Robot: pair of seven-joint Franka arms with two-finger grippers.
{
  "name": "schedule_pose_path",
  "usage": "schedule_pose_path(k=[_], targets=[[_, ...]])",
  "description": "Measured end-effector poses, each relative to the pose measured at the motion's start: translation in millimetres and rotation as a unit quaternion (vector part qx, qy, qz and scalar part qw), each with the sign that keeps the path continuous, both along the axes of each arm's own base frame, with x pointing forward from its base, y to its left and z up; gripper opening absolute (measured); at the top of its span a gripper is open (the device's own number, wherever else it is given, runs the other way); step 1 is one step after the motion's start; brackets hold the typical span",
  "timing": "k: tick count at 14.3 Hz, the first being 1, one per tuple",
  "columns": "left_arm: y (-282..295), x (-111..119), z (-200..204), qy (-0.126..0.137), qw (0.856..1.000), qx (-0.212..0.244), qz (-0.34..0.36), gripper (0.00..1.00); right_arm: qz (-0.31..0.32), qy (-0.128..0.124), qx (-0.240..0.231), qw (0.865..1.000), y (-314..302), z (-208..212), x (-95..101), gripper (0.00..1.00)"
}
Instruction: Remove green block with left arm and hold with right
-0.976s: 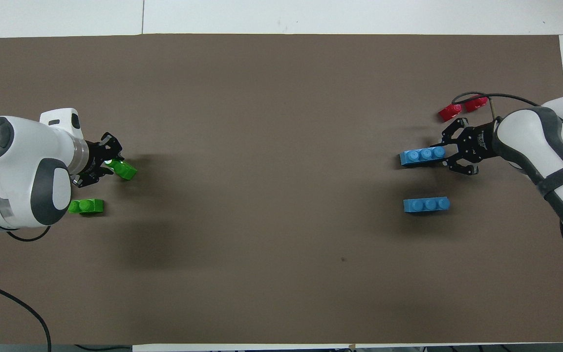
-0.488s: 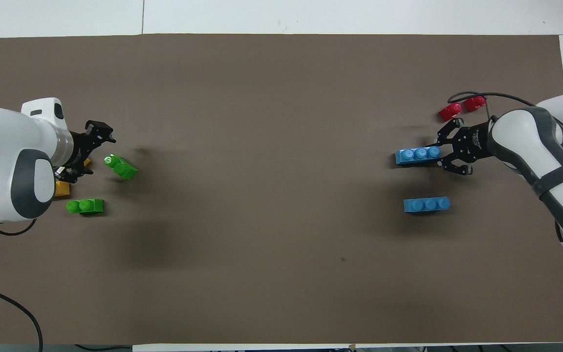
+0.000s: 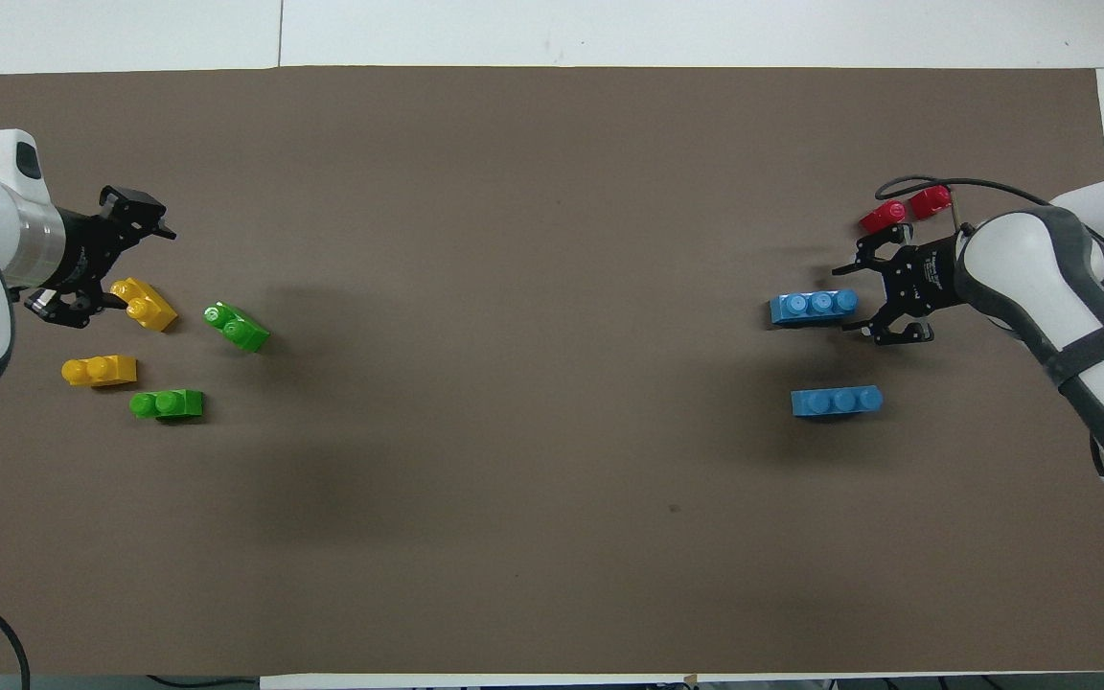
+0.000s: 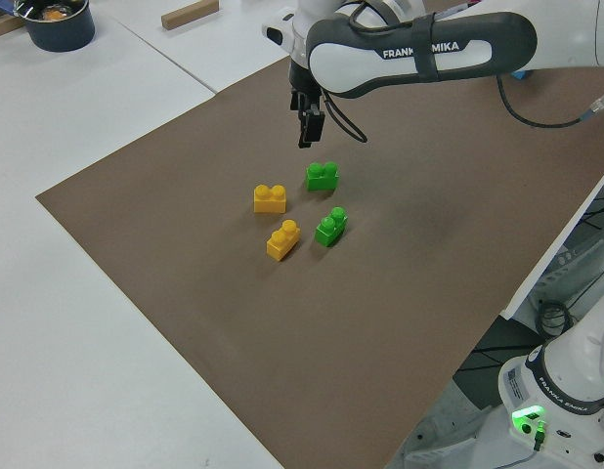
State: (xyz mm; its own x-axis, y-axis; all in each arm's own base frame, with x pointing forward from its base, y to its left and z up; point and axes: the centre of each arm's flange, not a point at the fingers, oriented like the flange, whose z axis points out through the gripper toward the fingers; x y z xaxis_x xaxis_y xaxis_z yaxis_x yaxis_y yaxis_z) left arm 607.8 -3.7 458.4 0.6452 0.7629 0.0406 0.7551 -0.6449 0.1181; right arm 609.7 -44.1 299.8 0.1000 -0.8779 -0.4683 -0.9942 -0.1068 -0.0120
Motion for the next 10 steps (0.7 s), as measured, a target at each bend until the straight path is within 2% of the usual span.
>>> schedule_pose_path(k=[1, 4, 6, 8, 10], targets=[[0, 2, 15, 0.000, 1.000, 0.000, -0.004, 1.00, 0.003, -0.003, 0.003, 1.000, 2, 13, 1.9, 0.90], [5, 4, 54, -0.001, 0.999, 0.004, -0.042, 1.00, 0.014, -0.027, 0.006, 1.000, 5, 56, 3.6, 0.90], [10, -1, 81, -0.004, 0.995, 0.011, -0.100, 1.00, 0.061, -0.055, -0.008, 0.997, 6, 86, -0.4, 1.00], [18, -9, 111, -0.001, 0.988, 0.017, -0.155, 1.00, 0.147, -0.093, -0.044, 0.984, 4, 121, -7.6, 1.00], [21, -17, 132, 0.010, 0.978, 0.019, -0.209, 1.00, 0.240, -0.131, -0.087, 0.958, 2, 164, -13.6, 1.00]])
